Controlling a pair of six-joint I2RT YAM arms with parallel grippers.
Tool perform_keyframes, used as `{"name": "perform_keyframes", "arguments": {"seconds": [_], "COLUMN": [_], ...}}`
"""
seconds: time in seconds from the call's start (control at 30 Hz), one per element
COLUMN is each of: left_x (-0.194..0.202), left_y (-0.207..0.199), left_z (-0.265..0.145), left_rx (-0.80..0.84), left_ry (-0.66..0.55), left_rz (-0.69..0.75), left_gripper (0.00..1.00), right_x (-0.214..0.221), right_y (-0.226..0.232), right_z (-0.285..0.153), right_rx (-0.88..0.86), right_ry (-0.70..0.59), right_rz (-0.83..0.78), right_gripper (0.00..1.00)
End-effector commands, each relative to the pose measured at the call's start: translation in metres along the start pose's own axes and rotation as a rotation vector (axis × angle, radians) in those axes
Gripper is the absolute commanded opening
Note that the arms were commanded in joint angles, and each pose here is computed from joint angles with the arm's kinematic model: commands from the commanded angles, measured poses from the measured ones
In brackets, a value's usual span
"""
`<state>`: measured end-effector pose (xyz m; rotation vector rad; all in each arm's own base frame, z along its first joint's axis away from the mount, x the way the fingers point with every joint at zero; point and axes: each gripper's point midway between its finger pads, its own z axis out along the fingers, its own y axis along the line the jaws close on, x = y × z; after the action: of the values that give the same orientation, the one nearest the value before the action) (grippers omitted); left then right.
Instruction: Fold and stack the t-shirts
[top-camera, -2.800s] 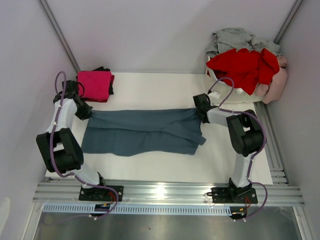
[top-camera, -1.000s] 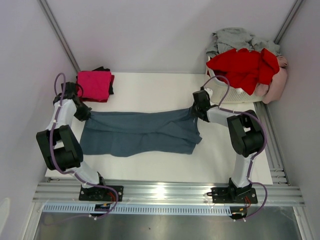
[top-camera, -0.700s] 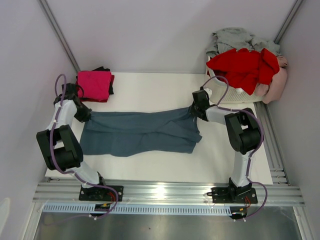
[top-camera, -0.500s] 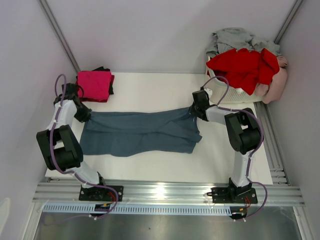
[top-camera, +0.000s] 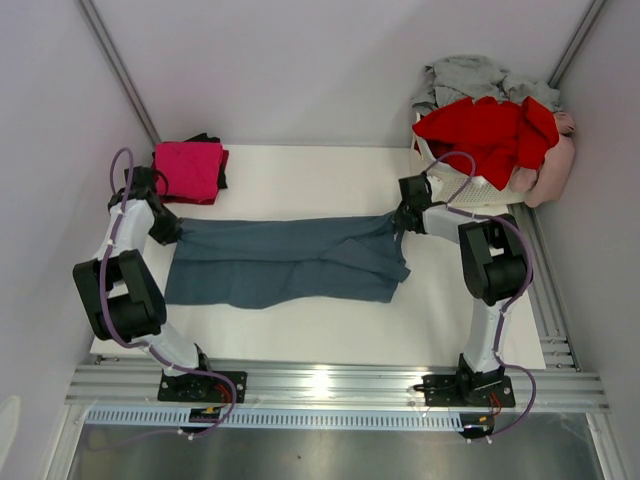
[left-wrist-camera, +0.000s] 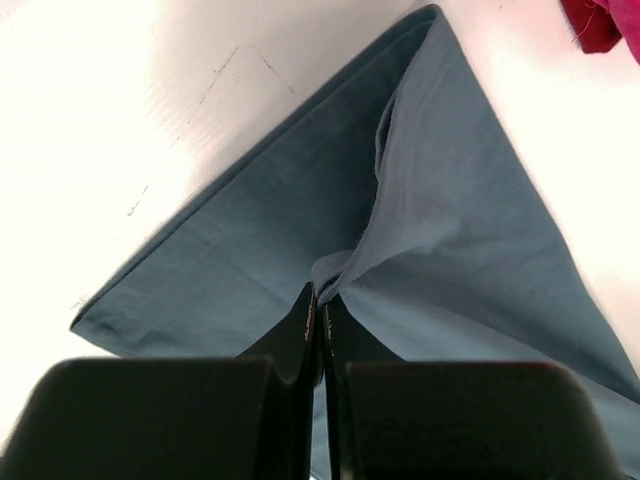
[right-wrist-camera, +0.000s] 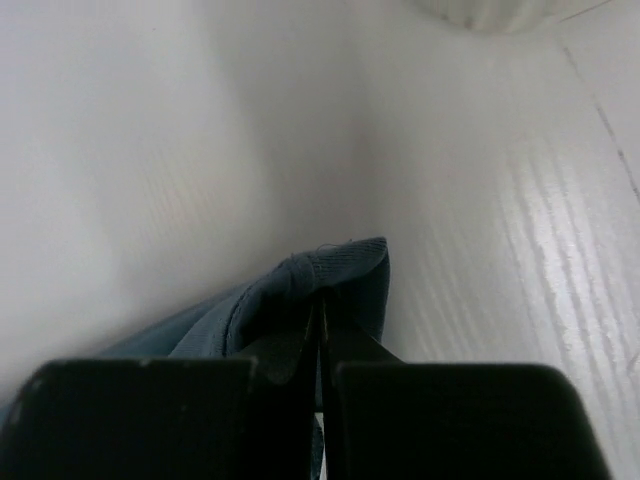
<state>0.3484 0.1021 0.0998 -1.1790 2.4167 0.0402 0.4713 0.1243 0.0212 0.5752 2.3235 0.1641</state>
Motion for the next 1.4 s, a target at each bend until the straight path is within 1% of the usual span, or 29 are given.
{"name": "perform_keyframes", "arguments": {"seconds": [0.0,0.13,0.3,0.43,0.47,0.57,0.63,0.67,0.73,0.77,0.8,0.9,0.97,1.0,1.03,1.07,1.1,1.13,1.2,1.27,1.3,1.33,1.37], "left_x": [-0.015,-0.015,-0.013,-0.008,-0.008,-0.006,-0.006,-0.007,-0.007,-0.009,-0.010,-0.016,-0.018,-0.019,-0.012,-0.018,-0.017,-0.007,-0.005,0.012,0.015,0.023,0.028], "left_y": [0.003,0.004,0.004,0.002,0.002,0.004,0.003,0.003,0.004,0.004,0.004,0.000,-0.005,-0.009,-0.017,-0.026,-0.034,-0.039,-0.054,-0.067,-0.074,-0.078,-0.081], "left_z": [-0.005,-0.004,0.000,0.004,0.005,0.006,0.005,0.004,0.002,0.000,-0.002,-0.011,-0.014,-0.016,-0.019,-0.020,-0.023,-0.020,-0.018,-0.011,-0.009,-0.007,-0.002], "left_rx": [-0.018,-0.019,-0.020,-0.005,-0.003,-0.011,-0.012,-0.012,-0.019,-0.020,-0.021,-0.006,0.028,0.055,0.114,0.163,0.213,0.258,0.335,0.403,0.431,0.445,0.452], "left_ry": [-0.052,-0.052,-0.047,-0.028,-0.028,-0.022,-0.021,-0.021,-0.020,-0.024,-0.031,-0.053,-0.062,-0.070,-0.053,-0.082,-0.081,-0.044,-0.027,0.055,0.064,0.088,0.110], "left_rz": [-0.005,-0.006,-0.002,0.000,0.000,-0.002,-0.005,-0.010,-0.021,-0.026,-0.033,-0.039,-0.044,-0.042,-0.038,-0.036,-0.034,-0.029,-0.017,0.002,0.019,0.036,0.047], "left_gripper": [0.01,0.01,0.01,0.04,0.10,0.18,0.21,0.33,0.38,0.49,0.52,0.54,0.54,0.54,0.53,0.53,0.52,0.52,0.52,0.50,0.50,0.49,0.49], "right_x": [0.005,0.000,0.001,-0.001,-0.003,-0.008,-0.011,-0.012,-0.016,-0.018,-0.018,-0.029,-0.037,-0.040,-0.042,-0.045,-0.049,-0.043,-0.039,-0.021,-0.011,0.005,0.018], "right_y": [-0.049,-0.054,-0.042,-0.034,-0.034,-0.032,-0.028,-0.027,-0.024,-0.021,-0.017,-0.004,0.010,0.016,0.028,0.037,0.047,0.062,0.085,0.118,0.131,0.143,0.151], "right_z": [0.000,0.003,0.008,0.004,0.004,0.001,-0.002,-0.003,-0.007,-0.009,-0.011,-0.024,-0.036,-0.041,-0.046,-0.055,-0.060,-0.068,-0.083,-0.101,-0.107,-0.114,-0.117], "right_rx": [0.164,0.183,0.127,0.088,0.090,0.085,0.074,0.070,0.060,0.053,0.042,-0.002,-0.064,-0.088,-0.132,-0.161,-0.196,-0.247,-0.337,-0.474,-0.540,-0.629,-0.662], "right_ry": [0.060,0.077,0.089,0.074,0.069,0.055,0.046,0.043,0.032,0.026,0.019,-0.026,-0.061,-0.075,-0.087,-0.101,-0.118,-0.112,-0.124,-0.106,-0.087,-0.030,0.006], "right_rz": [-0.007,-0.017,-0.024,-0.061,-0.066,-0.074,-0.072,-0.072,-0.072,-0.079,-0.085,-0.095,-0.093,-0.102,-0.110,-0.117,-0.131,-0.151,-0.192,-0.276,-0.308,-0.351,-0.367], "right_gripper": [0.00,0.00,0.00,0.12,0.13,0.15,0.18,0.20,0.23,0.24,0.25,0.26,0.26,0.27,0.27,0.27,0.27,0.28,0.29,0.29,0.31,0.31,0.31]}}
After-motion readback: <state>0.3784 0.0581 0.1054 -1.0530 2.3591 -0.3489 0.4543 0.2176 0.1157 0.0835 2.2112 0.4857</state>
